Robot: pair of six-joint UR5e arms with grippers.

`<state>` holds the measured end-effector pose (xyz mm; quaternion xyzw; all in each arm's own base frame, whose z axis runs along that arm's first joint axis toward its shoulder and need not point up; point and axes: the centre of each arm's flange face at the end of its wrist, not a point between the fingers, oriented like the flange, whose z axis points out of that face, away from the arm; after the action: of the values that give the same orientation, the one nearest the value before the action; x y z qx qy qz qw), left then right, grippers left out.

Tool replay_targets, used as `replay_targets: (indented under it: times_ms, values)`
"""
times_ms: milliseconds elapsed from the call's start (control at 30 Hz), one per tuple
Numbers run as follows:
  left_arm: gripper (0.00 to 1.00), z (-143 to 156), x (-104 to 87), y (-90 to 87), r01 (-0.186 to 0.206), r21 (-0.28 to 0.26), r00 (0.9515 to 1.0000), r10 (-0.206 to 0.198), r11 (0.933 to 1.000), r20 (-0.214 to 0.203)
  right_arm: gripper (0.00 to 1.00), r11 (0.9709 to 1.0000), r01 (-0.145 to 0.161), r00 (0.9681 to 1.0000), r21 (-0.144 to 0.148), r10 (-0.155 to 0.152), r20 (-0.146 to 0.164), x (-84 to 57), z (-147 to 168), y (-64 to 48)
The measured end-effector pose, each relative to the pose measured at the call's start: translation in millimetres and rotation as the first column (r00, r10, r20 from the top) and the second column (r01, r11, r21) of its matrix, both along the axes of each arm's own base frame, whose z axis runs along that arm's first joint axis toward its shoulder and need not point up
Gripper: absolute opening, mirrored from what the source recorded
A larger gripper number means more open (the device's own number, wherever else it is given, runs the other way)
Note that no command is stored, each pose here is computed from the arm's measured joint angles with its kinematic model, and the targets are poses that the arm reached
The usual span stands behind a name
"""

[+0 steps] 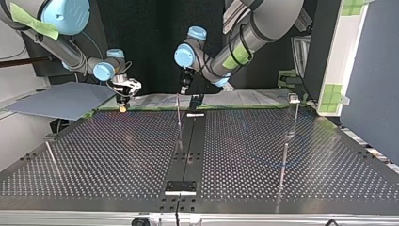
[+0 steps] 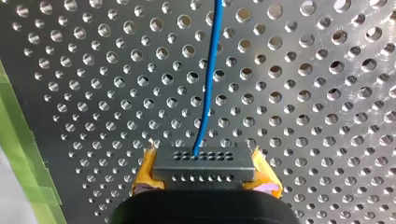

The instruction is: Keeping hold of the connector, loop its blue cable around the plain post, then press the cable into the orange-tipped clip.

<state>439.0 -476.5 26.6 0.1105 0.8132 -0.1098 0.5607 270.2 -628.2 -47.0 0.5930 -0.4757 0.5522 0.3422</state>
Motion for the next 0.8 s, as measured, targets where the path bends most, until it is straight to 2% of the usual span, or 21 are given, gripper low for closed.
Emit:
replay_targets:
  times_ms: [667, 800]
  values:
    - [0.98, -0.4, -1.3, 1.0, -0.005, -0.004, 0.9999, 0.005, 1.0000, -0.014, 0.02, 1.0000, -0.005, 1.0000, 0.000, 0.005, 0.000, 2.5, 0.3, 1.0]
    - [0.98, -0.8, -4.4, 2.1, -0.005, 0.016, 0.9997, 0.005, 0.9999, -0.026, 0.02, 1.0000, -0.005, 1.0000, 0.000, 0.005, 0.000, 2.5, 0.4, 1.0]
